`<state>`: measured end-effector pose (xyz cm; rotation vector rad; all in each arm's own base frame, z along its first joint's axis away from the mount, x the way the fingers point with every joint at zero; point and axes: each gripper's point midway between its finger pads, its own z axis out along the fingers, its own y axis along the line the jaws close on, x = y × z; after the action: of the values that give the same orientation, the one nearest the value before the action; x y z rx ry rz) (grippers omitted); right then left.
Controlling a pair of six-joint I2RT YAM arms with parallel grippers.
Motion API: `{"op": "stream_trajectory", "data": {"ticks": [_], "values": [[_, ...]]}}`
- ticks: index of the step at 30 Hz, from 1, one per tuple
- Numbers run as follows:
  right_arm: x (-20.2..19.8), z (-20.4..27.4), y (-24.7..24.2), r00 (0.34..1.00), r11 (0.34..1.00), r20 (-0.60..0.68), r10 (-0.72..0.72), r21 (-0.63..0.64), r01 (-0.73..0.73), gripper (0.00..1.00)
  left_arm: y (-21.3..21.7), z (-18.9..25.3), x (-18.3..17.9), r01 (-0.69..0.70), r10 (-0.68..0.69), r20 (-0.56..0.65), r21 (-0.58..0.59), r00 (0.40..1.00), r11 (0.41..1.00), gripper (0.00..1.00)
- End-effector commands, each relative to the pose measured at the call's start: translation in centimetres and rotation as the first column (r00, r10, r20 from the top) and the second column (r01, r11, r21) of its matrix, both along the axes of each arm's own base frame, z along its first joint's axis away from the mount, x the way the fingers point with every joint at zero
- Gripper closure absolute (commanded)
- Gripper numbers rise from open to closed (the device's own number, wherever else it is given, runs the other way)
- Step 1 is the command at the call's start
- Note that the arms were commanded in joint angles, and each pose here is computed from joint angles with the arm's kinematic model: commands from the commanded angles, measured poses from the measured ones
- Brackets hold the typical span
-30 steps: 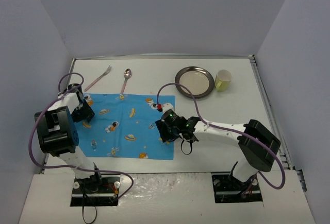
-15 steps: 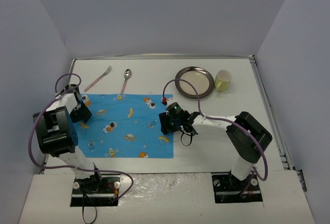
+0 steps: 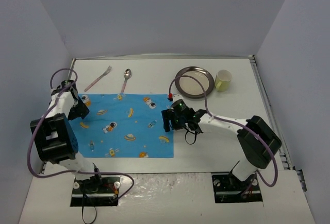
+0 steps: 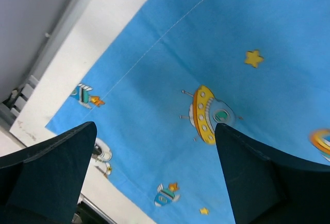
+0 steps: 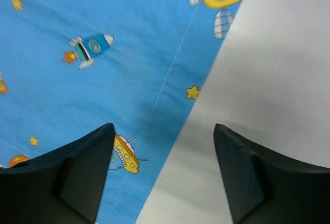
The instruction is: Set the dinner table for one person
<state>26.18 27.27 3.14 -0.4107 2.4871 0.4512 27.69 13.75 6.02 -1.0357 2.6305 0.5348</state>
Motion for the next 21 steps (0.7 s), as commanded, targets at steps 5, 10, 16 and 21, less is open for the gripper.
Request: {"op": "stream_trajectory", "data": {"ticks": [5, 10, 16, 21], "values": [[4.5, 11.6, -4.1, 0.921, 0.931, 0.206, -0.329, 0.234, 0.280, 0.05, -4.2, 16.9, 2.9, 0.181, -0.203, 0.482, 0.092, 0.852, 0.979, 0.03], [5.9, 13.3, -7.9, 0.826, 0.821, 0.186, -0.532, 0.354, 0.449, 0.00, -8.4, 19.1, 0.3, 0.345, -0.344, 0.627, 0.125, 0.699, 0.930, 0.03], [7.5, 13.2, -10.8, 0.735, 0.662, 0.097, -0.671, 0.525, 0.535, 0.01, -11.3, 18.4, -2.9, 0.436, -0.419, 0.717, 0.176, 0.557, 0.882, 0.03], [9.4, 11.5, -12.9, 0.650, 0.537, 0.037, -0.759, 0.600, 0.593, 0.05, -12.7, 15.4, -3.8, 0.486, -0.434, 0.709, 0.146, 0.555, 0.861, 0.03]]}}
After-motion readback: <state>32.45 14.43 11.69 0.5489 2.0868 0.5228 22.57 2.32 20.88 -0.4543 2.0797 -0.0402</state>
